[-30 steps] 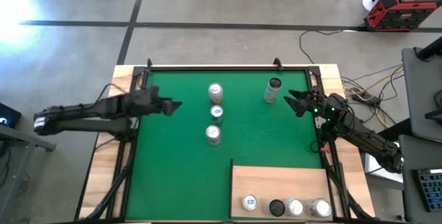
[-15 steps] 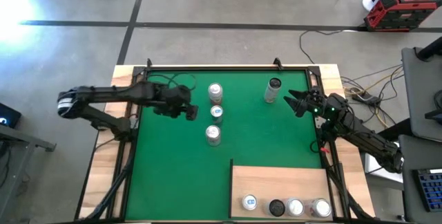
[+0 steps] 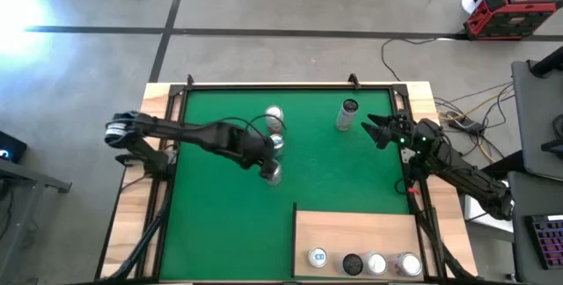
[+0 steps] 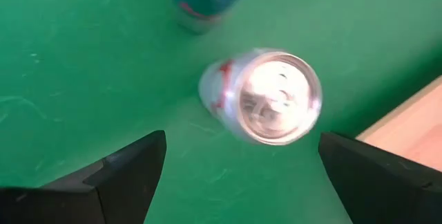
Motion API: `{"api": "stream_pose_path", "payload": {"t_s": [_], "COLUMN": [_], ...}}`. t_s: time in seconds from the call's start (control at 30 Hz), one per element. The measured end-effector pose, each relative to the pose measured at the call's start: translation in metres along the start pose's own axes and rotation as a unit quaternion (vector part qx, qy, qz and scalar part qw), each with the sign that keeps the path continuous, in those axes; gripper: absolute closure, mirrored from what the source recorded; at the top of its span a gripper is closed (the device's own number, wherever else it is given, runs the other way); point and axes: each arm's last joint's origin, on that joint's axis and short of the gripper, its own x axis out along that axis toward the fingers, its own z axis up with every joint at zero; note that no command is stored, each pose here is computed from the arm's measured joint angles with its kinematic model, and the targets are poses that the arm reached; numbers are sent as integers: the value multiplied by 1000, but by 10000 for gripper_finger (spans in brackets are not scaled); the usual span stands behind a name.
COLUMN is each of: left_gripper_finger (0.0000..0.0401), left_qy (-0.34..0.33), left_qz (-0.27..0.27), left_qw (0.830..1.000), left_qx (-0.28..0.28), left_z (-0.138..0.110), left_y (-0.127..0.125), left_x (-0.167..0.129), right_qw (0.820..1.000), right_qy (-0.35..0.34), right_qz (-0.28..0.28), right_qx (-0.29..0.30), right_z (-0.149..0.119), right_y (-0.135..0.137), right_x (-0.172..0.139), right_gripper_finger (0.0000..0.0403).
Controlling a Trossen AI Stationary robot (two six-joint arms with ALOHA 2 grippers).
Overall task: Place canned beverage on shelf
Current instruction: Move the red-silver soda can near the shelf
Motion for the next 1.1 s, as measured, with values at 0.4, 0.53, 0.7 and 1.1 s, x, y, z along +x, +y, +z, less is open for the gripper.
{"api": "stream_pose_path", "payload": {"t_s": [0.4,0.53,0.7,1.1], "left_gripper_finger": [37,37,37,37], "left_qy": [33,39,58,78], "left_qz": [49,61,106,160], "left_qw": [996,996,992,984], "left_qx": [62,57,30,3], "left_z": [1,7,13,21], "left_y": [-49,-63,-77,-82], "left_x": [11,12,11,20], "right_qw": [1000,1000,1000,1000], "right_qy": [0,0,0,0], "right_qz": [0,0,0,0], "right_qx": [0,0,0,0], "right_z": [0,0,0,0], "right_y": [0,0,0,0], "right_x": [0,0,0,0], "right_gripper_finger": [19,19,19,19]}}
